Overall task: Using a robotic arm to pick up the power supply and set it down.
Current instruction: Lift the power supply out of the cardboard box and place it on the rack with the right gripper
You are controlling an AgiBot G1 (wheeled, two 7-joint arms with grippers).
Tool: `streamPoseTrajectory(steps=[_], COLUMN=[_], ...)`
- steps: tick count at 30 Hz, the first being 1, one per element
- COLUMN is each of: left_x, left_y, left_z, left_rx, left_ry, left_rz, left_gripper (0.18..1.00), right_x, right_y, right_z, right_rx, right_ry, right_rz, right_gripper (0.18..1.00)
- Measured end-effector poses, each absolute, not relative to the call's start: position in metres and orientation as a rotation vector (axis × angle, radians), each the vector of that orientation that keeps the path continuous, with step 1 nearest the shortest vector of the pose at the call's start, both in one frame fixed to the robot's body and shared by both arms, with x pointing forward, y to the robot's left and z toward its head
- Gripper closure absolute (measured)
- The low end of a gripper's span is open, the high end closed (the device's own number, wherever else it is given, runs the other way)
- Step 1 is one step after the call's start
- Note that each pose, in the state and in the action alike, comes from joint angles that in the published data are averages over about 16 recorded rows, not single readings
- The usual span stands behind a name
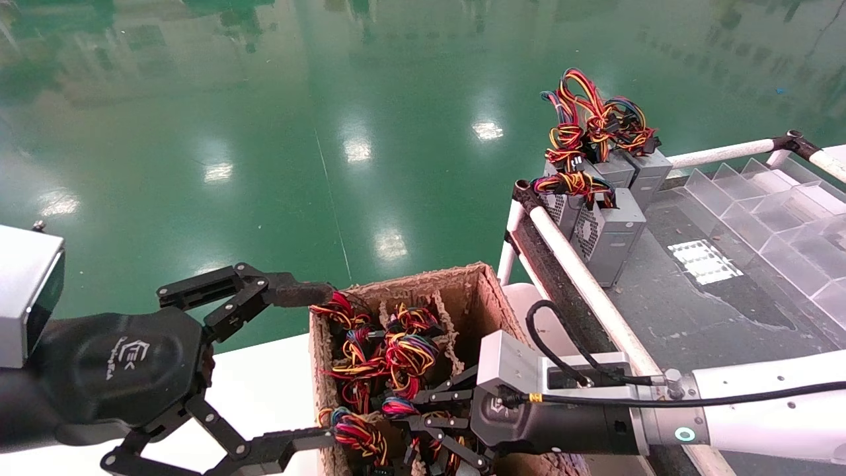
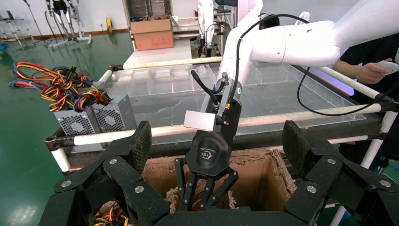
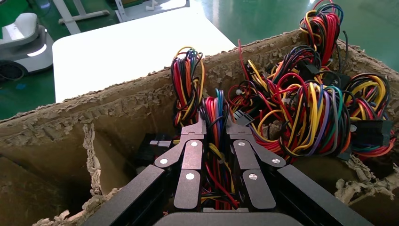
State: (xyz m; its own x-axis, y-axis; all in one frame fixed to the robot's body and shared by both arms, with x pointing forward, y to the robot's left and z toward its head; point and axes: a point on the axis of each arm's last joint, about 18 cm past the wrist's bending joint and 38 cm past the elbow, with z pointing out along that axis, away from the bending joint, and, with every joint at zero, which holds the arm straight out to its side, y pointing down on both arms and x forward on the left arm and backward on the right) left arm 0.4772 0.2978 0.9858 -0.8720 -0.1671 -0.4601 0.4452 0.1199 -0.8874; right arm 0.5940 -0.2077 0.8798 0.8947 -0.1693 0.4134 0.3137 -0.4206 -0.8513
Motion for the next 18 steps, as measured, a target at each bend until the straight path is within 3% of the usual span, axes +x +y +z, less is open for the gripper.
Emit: streamPoseTrajectory(steps=[18], left_x=[0.477], left_y=[0.298], left_z=[0.986], left_rx=[0.269], left_ry=[1.953], left_rz=[-1.802], left_gripper=[0.184], right_x=[0.57], right_y=[-0.239], right_z=[0.904], right_rx=[-1.82], right_ry=[-0.098], right_rz=[-0.603], right_gripper=[0.931])
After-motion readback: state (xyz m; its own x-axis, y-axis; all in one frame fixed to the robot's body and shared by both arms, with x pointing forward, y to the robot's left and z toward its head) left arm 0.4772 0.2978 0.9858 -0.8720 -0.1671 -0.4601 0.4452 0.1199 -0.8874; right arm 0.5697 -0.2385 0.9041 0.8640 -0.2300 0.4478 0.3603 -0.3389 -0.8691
